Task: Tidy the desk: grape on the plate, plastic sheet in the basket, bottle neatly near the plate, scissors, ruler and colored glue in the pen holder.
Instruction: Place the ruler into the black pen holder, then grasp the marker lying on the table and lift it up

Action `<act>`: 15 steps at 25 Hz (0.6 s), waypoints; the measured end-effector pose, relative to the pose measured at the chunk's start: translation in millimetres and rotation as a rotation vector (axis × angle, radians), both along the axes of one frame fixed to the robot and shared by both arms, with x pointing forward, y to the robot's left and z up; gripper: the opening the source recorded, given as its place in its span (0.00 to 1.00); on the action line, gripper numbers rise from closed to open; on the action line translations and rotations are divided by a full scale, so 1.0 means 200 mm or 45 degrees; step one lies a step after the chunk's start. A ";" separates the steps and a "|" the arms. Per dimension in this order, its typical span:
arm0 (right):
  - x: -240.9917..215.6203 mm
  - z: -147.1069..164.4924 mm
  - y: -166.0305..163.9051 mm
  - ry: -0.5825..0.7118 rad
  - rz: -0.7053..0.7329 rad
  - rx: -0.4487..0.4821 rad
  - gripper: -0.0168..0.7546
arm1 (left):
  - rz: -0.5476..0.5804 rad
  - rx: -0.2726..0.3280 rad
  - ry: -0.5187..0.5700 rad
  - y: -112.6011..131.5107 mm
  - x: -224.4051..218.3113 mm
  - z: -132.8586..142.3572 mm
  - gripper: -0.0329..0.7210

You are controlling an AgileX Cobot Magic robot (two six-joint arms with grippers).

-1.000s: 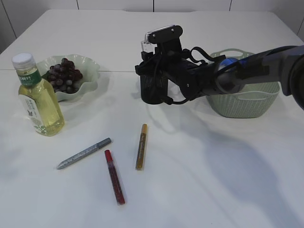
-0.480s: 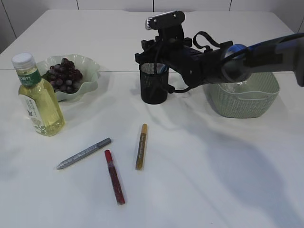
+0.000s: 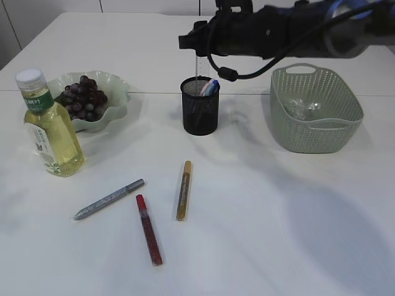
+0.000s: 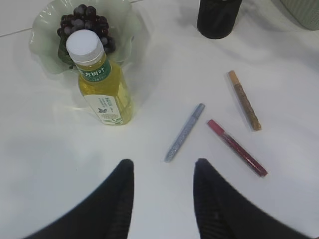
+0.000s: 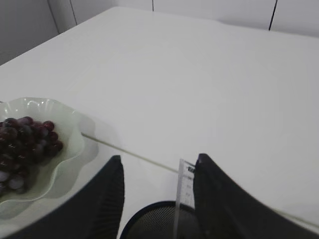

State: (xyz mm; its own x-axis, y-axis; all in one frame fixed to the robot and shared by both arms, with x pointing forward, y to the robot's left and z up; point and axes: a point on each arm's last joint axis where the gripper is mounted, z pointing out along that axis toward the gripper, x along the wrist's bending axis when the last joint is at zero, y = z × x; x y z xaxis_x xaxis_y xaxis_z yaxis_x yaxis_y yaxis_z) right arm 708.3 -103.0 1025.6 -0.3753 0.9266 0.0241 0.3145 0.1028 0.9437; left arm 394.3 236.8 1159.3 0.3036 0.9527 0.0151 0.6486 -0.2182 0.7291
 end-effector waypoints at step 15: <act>-0.56 0.61 -0.14 0.532 0.185 -0.073 0.50 | 0.001 0.024 0.189 -0.04 0.04 -0.08 0.44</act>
